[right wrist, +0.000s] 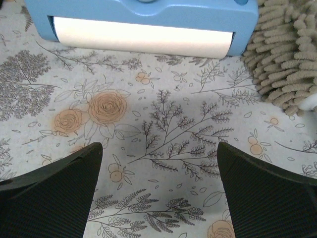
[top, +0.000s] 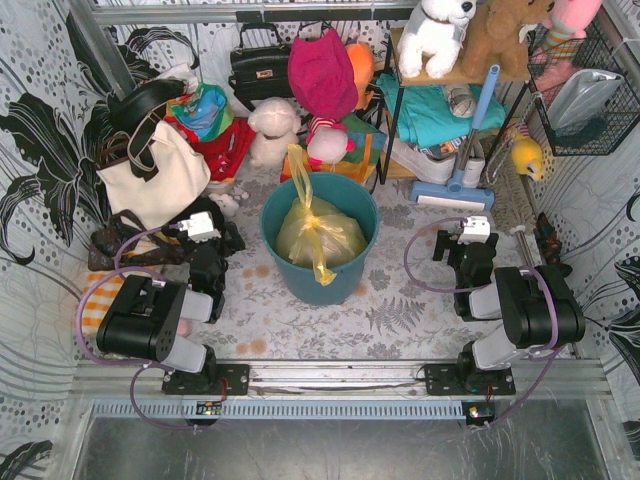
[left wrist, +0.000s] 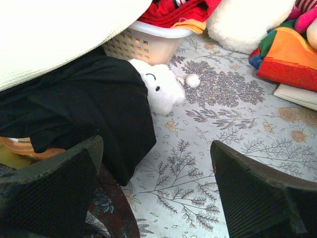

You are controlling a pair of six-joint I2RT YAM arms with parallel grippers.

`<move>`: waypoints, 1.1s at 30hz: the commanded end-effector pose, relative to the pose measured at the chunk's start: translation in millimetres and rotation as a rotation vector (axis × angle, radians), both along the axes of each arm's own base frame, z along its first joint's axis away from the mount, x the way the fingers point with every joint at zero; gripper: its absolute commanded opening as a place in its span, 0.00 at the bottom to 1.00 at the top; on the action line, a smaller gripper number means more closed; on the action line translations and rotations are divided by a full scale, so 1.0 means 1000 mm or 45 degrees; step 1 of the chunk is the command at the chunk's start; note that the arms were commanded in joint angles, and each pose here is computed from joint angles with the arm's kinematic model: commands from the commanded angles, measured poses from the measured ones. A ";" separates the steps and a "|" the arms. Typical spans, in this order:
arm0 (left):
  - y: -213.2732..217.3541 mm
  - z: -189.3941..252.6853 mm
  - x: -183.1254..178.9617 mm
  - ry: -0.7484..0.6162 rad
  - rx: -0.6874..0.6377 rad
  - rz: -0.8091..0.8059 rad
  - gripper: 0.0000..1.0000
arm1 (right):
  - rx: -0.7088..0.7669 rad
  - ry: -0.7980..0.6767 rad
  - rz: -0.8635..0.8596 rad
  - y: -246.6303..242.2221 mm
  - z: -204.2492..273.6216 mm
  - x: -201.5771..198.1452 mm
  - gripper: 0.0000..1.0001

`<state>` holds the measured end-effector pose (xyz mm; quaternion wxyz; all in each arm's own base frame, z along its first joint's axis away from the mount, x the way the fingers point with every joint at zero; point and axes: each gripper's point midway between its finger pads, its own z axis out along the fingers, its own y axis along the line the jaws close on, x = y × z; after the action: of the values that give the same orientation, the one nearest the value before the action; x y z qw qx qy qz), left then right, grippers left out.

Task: Tie the trash bag

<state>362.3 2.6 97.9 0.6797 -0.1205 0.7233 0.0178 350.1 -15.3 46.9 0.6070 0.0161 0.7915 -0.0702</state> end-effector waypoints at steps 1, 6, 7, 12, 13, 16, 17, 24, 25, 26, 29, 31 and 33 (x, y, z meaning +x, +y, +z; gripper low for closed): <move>-0.002 0.014 0.005 -0.065 0.002 -0.030 0.98 | -0.004 -0.150 -0.022 -0.004 0.027 0.011 0.97; -0.002 0.014 0.005 -0.066 0.005 -0.031 0.98 | -0.001 -0.153 -0.061 -0.009 0.028 0.010 0.97; -0.002 0.014 0.005 -0.065 0.004 -0.031 0.98 | 0.000 -0.150 -0.062 -0.009 0.027 0.010 0.97; -0.002 0.012 0.005 -0.060 0.004 -0.031 0.98 | -0.002 -0.151 -0.061 -0.009 0.028 0.011 0.97; -0.002 0.013 0.005 -0.064 0.004 -0.030 0.98 | 0.000 -0.150 -0.061 -0.009 0.027 0.010 0.97; -0.002 0.014 0.006 -0.067 0.002 -0.032 0.98 | -0.001 -0.150 -0.061 -0.009 0.028 0.011 0.97; -0.002 0.014 0.006 -0.066 0.003 -0.032 0.98 | -0.001 -0.151 -0.061 -0.009 0.028 0.011 0.97; -0.002 0.014 0.005 -0.065 0.002 -0.032 0.98 | 0.000 -0.152 -0.061 -0.009 0.028 0.011 0.97; -0.002 0.013 0.005 -0.063 0.003 -0.032 0.98 | 0.000 -0.151 -0.059 -0.009 0.028 0.011 0.97; -0.002 0.013 0.005 -0.064 0.002 -0.032 0.98 | 0.000 -0.150 -0.059 -0.009 0.028 0.011 0.97; -0.002 0.014 0.006 -0.064 0.003 -0.032 0.98 | 0.003 -0.150 -0.054 -0.008 0.028 0.011 0.97; -0.002 0.014 0.006 -0.065 0.002 -0.032 0.98 | 0.003 -0.150 -0.054 -0.008 0.028 0.011 0.97; -0.002 0.013 0.005 -0.063 0.003 -0.032 0.98 | 0.005 -0.149 -0.053 -0.007 0.027 0.011 0.97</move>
<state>363.0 -0.9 97.7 0.6794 -0.1122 0.7251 0.0085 355.9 -19.4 62.7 0.6327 0.0276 0.7700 -0.0776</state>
